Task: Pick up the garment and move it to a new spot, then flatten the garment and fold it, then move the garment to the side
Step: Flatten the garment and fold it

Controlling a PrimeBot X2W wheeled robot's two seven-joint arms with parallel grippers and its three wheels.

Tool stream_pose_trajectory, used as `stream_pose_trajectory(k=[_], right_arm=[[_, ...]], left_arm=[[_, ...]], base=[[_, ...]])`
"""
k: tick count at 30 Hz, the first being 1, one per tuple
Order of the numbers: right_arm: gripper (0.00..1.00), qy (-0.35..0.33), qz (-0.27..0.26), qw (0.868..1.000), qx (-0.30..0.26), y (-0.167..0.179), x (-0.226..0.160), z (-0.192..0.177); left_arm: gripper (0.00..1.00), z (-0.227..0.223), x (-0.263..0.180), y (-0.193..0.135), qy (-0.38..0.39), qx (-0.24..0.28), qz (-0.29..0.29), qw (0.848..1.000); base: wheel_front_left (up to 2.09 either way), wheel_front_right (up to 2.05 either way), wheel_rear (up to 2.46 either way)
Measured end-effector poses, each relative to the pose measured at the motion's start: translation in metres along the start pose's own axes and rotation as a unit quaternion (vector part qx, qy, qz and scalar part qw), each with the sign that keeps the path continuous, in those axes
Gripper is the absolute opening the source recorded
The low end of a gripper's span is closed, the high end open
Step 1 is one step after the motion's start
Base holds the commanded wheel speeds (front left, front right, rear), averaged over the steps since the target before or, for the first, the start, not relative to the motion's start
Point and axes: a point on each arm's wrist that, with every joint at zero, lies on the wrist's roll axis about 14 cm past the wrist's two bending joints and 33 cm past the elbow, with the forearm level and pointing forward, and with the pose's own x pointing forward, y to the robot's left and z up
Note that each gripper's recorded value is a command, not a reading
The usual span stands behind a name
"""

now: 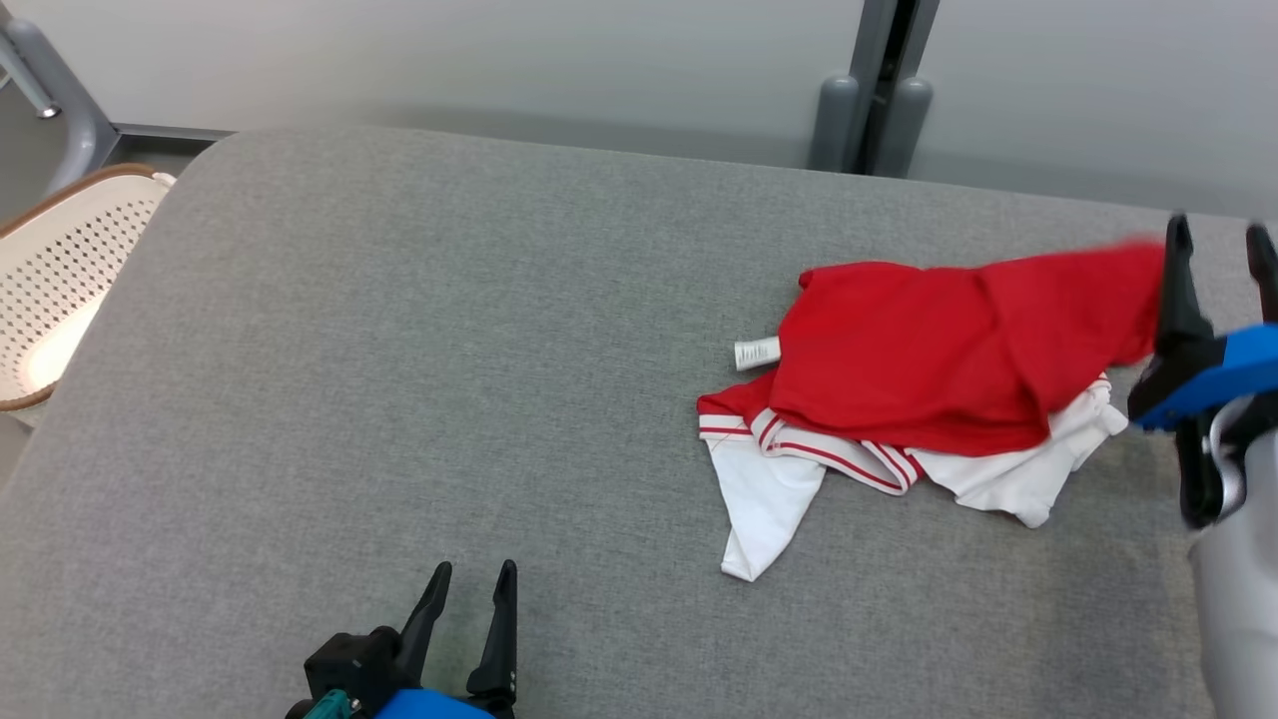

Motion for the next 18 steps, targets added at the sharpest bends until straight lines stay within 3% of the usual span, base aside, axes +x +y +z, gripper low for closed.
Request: stream_pose_trajectory(k=[6,18], right_arm=[[1.00,0.058,-0.033,0.998,0.004,-0.016,-0.034,-0.049],[1.00,0.128,0.083,0.988,-0.024,0.059,-0.102,-0.107]], left_arm=[[1.00,-0.002,0.008,-0.001,0.007,0.009,-0.006,1.000],[1.00,0.007,0.019,-0.021,-0.005,0.012,-0.038,0.999]], base=[[0.00,0.00,0.00],[0.00,0.00,0.00]])
